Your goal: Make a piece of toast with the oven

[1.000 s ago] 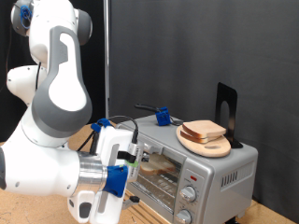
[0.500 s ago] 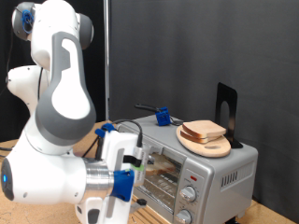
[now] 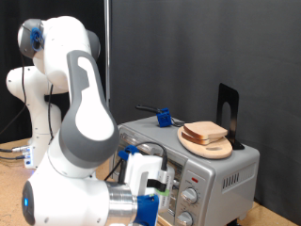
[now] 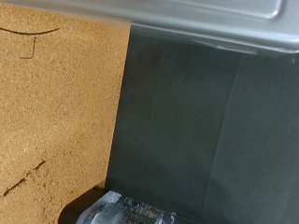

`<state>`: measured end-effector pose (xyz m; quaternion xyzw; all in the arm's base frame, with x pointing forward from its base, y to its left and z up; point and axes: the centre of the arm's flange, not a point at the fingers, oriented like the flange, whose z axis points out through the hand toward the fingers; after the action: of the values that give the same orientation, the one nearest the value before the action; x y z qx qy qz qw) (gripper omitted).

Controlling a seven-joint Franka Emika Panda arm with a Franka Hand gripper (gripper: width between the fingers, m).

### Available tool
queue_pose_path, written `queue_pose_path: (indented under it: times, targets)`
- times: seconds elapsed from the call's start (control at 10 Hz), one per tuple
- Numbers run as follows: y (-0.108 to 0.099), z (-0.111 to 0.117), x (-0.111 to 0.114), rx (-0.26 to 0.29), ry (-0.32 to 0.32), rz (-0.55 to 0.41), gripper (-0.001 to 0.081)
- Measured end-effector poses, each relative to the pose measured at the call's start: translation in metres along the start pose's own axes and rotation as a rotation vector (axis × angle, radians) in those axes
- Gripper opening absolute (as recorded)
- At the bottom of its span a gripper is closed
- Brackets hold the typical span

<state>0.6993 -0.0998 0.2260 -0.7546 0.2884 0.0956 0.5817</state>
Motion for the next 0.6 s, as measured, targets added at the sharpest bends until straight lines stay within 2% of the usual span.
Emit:
queue_pose_path:
  times: [0.2,0.6]
  targets:
    - [0.009,-0.002,0.011,-0.009,-0.026,0.001,0.0682]
    - [0.022,-0.012,0.017,-0.013,-0.044,0.017,0.0682]
